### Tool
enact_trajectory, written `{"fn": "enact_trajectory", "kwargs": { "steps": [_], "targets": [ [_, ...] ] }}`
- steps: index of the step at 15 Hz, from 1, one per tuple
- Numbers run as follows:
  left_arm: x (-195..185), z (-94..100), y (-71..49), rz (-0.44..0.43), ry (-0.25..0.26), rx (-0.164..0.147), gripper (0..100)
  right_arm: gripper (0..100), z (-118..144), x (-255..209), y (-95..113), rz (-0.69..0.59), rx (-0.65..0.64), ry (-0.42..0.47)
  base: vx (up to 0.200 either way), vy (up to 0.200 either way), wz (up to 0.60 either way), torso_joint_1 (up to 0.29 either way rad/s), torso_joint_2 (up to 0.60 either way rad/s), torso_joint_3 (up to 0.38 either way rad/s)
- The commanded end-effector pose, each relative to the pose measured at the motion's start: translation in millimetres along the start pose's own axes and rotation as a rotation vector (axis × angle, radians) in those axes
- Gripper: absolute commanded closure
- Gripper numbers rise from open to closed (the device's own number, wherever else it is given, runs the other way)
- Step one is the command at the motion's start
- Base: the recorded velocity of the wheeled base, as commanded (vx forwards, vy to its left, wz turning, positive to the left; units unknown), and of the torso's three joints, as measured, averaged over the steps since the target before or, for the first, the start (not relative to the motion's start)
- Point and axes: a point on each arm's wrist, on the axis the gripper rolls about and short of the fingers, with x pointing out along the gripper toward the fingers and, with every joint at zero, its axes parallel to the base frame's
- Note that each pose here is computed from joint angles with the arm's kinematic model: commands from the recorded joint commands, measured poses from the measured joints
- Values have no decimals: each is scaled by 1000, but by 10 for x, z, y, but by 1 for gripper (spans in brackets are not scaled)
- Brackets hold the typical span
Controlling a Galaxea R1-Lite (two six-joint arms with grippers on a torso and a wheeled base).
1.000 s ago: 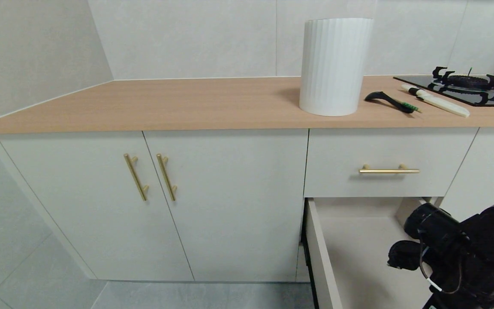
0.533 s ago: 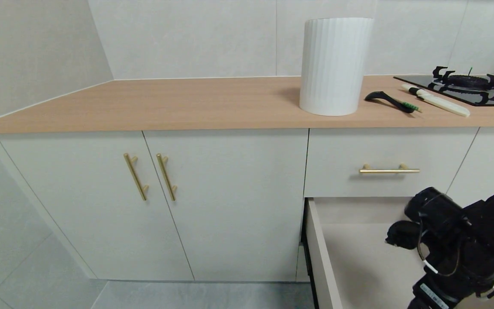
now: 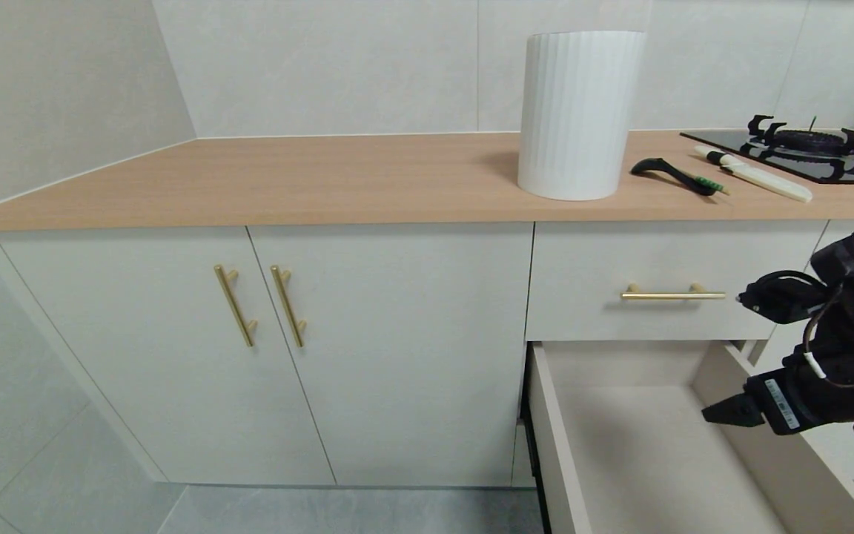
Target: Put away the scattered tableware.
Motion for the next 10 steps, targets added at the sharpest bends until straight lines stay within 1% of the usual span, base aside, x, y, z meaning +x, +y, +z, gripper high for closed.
{"fn": "enact_trajectory", "kwargs": {
  "steps": [1, 3, 7, 10],
  "targets": [
    [0, 1, 0, 0, 0, 0, 0, 0, 0, -167, -44, -12, 13, -78, 0, 0, 0, 0, 0, 0],
    [0, 1, 0, 0, 0, 0, 0, 0, -23, -150, -42, -13, 13, -83, 0, 0, 0, 11, -43, -11],
    [0, 1, 0, 0, 0, -1, 0, 0, -22, -144, -42, -14, 14, -89, 0, 0, 0, 73, -253, -251],
    [0, 1, 0, 0, 0, -1, 0, 0, -23, -153, -43, -14, 14, -92, 0, 0, 0, 176, -549, -292]
  ]
}}
